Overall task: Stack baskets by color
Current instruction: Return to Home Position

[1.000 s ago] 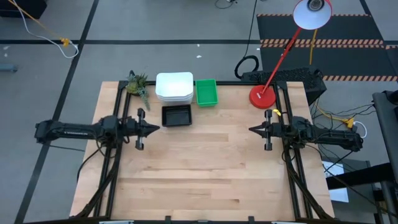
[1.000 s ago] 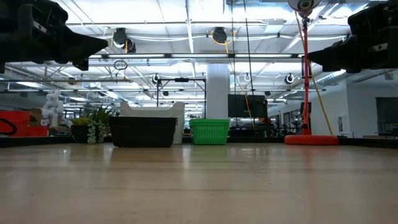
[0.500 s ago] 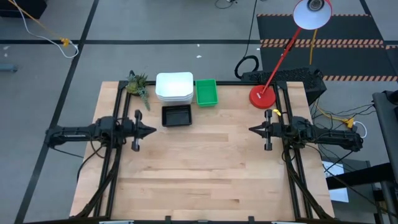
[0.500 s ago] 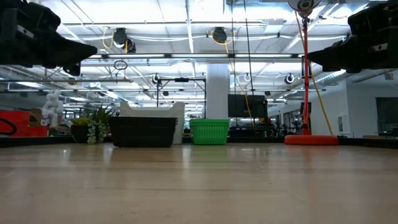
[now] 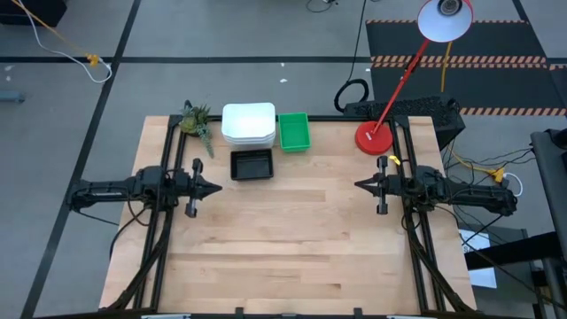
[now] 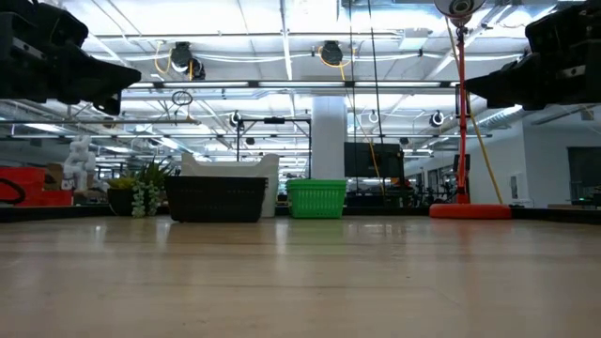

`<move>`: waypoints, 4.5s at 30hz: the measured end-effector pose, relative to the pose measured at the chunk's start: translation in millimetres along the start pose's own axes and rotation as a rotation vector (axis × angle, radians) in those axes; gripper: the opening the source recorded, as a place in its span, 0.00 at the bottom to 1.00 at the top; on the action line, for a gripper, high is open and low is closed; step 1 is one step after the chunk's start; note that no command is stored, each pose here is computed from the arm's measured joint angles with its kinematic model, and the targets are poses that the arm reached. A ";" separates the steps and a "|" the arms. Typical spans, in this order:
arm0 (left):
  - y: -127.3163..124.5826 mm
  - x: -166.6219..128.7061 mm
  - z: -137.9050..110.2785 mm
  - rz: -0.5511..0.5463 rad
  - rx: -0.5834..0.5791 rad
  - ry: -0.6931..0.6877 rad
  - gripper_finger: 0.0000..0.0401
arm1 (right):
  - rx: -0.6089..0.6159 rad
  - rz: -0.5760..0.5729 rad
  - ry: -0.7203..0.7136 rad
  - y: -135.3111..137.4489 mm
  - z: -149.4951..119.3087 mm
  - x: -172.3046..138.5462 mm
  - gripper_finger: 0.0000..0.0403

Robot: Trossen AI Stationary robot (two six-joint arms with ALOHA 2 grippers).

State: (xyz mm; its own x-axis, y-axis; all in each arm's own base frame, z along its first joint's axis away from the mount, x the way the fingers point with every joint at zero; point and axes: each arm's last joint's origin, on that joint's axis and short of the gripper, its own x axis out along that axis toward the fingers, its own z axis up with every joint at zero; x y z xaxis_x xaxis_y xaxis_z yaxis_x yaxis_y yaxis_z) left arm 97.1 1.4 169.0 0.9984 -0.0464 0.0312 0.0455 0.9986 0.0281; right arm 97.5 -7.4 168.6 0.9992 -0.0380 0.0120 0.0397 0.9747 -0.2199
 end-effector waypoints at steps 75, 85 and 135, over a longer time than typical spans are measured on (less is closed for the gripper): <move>-0.5 0.0 0.4 -0.016 0.023 -0.003 0.04 | 0.000 0.000 0.000 0.0 0.1 0.0 0.00; -0.5 0.0 0.3 -0.016 0.023 -0.003 0.04 | 0.000 0.000 0.000 0.0 0.0 0.0 0.00; -0.5 0.0 0.4 -0.016 0.023 -0.003 0.04 | 0.000 0.000 0.000 0.0 0.0 0.0 0.00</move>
State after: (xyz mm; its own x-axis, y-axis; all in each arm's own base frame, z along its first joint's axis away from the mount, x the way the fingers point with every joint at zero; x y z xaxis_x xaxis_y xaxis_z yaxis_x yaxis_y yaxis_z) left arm 97.0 0.9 169.4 0.9974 -0.0629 0.0338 0.0611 0.9968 0.0513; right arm 97.5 -7.4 168.6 0.9992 -0.0381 0.0120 0.0398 0.9747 -0.2199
